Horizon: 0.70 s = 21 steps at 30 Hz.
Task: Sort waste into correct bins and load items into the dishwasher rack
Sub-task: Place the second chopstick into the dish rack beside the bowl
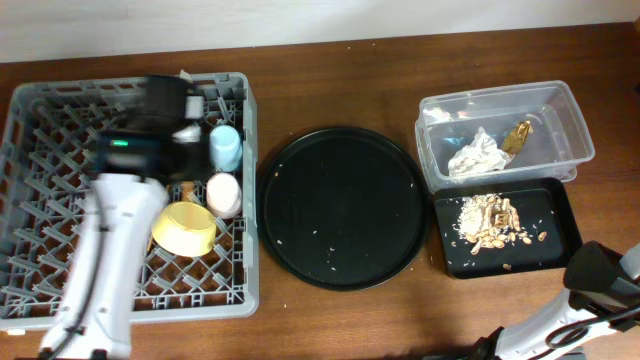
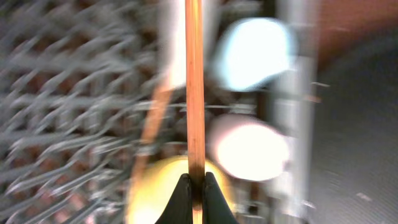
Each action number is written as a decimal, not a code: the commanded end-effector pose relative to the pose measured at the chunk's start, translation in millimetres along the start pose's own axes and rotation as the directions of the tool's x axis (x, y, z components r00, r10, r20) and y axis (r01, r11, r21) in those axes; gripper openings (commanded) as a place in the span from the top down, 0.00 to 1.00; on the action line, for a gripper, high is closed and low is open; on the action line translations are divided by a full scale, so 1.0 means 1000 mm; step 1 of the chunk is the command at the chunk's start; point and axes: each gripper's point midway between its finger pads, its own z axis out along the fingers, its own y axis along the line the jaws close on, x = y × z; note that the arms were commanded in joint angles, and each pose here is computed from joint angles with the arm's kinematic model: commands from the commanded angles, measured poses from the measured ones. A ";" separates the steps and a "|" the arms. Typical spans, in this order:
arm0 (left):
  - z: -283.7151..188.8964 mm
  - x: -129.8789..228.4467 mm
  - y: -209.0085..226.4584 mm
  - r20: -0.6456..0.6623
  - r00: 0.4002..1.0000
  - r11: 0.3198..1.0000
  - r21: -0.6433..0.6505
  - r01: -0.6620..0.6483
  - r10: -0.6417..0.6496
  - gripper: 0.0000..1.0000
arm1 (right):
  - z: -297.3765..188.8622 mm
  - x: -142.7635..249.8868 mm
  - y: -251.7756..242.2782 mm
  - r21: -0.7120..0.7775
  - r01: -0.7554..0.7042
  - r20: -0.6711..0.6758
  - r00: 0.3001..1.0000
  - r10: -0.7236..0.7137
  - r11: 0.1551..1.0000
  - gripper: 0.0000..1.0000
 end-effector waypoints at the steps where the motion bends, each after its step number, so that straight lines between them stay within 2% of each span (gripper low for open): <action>1: 0.010 0.015 0.080 -0.059 0.989 0.988 -0.081 0.131 -0.136 1.00 | 0.000 0.001 -0.003 0.011 -0.001 -0.003 1.000 0.001 1.000 0.01; 4: 0.013 0.020 0.105 -0.064 0.979 0.976 -0.114 0.185 -0.193 1.00 | 0.000 0.001 -0.003 0.010 -0.001 -0.002 1.000 0.001 1.000 0.01; 6: 0.030 0.015 0.106 -0.072 0.990 0.987 -0.112 0.111 -0.119 1.00 | 0.000 0.001 -0.003 0.011 -0.001 -0.003 1.000 0.001 1.000 0.01; 10: 0.082 0.015 0.105 -0.146 0.987 0.993 -0.101 0.055 -0.069 0.99 | 0.000 0.001 -0.003 0.011 -0.001 -0.003 1.000 0.001 1.000 0.01; 12: 0.100 0.016 0.105 -0.166 0.984 0.994 -0.099 0.054 -0.070 0.95 | 0.000 0.001 -0.003 0.011 -0.001 -0.003 1.000 0.001 1.000 0.01; 13: 0.102 0.014 0.107 -0.158 0.985 0.993 -0.102 0.058 -0.074 0.82 | 0.000 0.001 -0.003 0.011 -0.001 -0.003 1.000 0.001 1.000 0.01; 15: 0.103 0.010 0.110 -0.142 0.987 0.992 -0.106 0.065 -0.080 0.47 | 0.000 0.001 -0.003 0.011 -0.001 -0.003 1.000 0.001 1.000 0.01; 18: 0.102 0.009 0.109 -0.136 0.986 0.991 -0.105 0.080 -0.094 0.47 | 0.000 0.001 -0.003 0.011 -0.001 -0.003 1.000 0.001 1.000 0.01; 19: 0.099 0.009 0.096 -0.133 0.987 0.995 -0.030 0.091 -0.094 0.50 | 0.000 0.001 -0.003 0.011 -0.001 -0.003 1.000 0.001 1.000 0.01; 21: 0.078 0.004 0.076 -0.096 0.991 0.990 0.090 0.104 -0.096 0.50 | 0.000 0.001 -0.003 0.011 -0.001 -0.003 1.000 0.001 1.000 0.01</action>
